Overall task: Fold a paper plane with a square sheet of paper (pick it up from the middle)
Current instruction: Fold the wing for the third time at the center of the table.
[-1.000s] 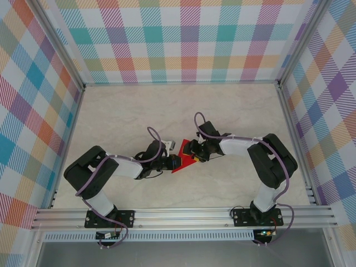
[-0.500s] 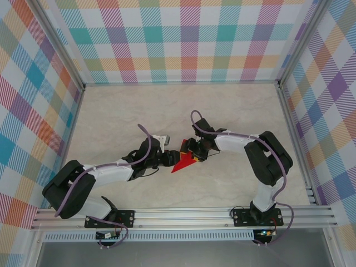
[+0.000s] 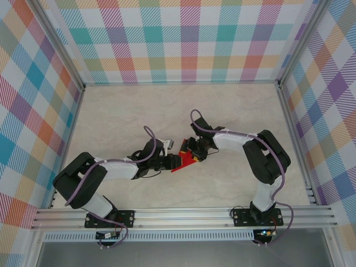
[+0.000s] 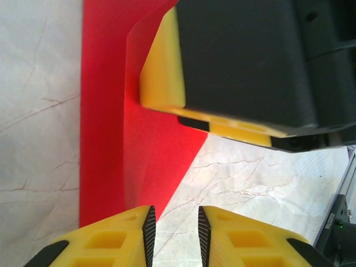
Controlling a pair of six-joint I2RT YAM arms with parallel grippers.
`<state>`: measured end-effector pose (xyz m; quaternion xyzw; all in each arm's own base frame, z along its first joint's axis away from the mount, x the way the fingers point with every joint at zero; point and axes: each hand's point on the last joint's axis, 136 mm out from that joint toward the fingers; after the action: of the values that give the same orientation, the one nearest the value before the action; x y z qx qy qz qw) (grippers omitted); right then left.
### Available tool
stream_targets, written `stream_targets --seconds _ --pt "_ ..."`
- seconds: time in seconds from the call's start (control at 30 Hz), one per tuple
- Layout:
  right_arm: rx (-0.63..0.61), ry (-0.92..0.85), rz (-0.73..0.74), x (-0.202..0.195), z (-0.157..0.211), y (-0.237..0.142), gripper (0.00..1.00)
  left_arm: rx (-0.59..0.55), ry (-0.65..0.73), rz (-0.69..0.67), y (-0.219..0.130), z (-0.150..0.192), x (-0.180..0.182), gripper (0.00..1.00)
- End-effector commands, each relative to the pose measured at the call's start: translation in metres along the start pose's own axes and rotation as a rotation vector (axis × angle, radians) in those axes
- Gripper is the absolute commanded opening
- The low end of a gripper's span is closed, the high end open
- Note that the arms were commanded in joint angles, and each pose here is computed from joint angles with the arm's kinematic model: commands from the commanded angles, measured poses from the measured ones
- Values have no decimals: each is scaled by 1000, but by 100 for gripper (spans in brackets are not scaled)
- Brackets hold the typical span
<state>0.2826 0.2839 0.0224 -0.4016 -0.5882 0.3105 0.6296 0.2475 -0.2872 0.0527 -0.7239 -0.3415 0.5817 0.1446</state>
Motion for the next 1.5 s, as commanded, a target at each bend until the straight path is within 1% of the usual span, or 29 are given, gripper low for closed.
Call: stream_targets --seconds 0.0,0.1,0.17,0.23,0.37,0.67,0.97,1.1,1.27,1.47 --pt "88 103 282 -78 29 22 61 -25 1 13 2 -16 -11 28" --pt "92 112 292 -81 30 22 61 -16 -7 -23 6 -15 -4 26" --pt "94 117 304 -83 31 22 61 -18 -19 -64 8 -16 5 23" --pt "95 123 312 -85 32 22 61 -23 -34 -75 11 -16 8 21" --pt "100 130 325 -89 34 23 60 -37 -47 -106 13 -18 16 19" --pt "101 145 370 -100 38 22 57 -26 -51 -101 18 -18 16 18" --pt "104 161 405 -109 41 22 52 -21 -39 -76 14 -17 9 18" --pt "101 174 412 -111 42 22 50 -54 -28 -55 5 -23 -1 18" --pt "96 196 422 -115 43 22 48 -107 -25 -71 -5 -29 1 18" --pt "97 208 431 -116 44 22 48 -93 -36 -72 0 -27 3 18"
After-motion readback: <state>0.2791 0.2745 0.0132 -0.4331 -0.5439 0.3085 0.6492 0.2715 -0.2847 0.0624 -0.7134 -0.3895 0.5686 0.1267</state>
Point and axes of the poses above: each hand's point on the last joint's axis, 136 mm out from that joint toward the fingers, its own y axis out along the fingers, its own x axis along the line the jaws close on, z = x × y, and after that the axes turned 11 degrees about -y, right-handed
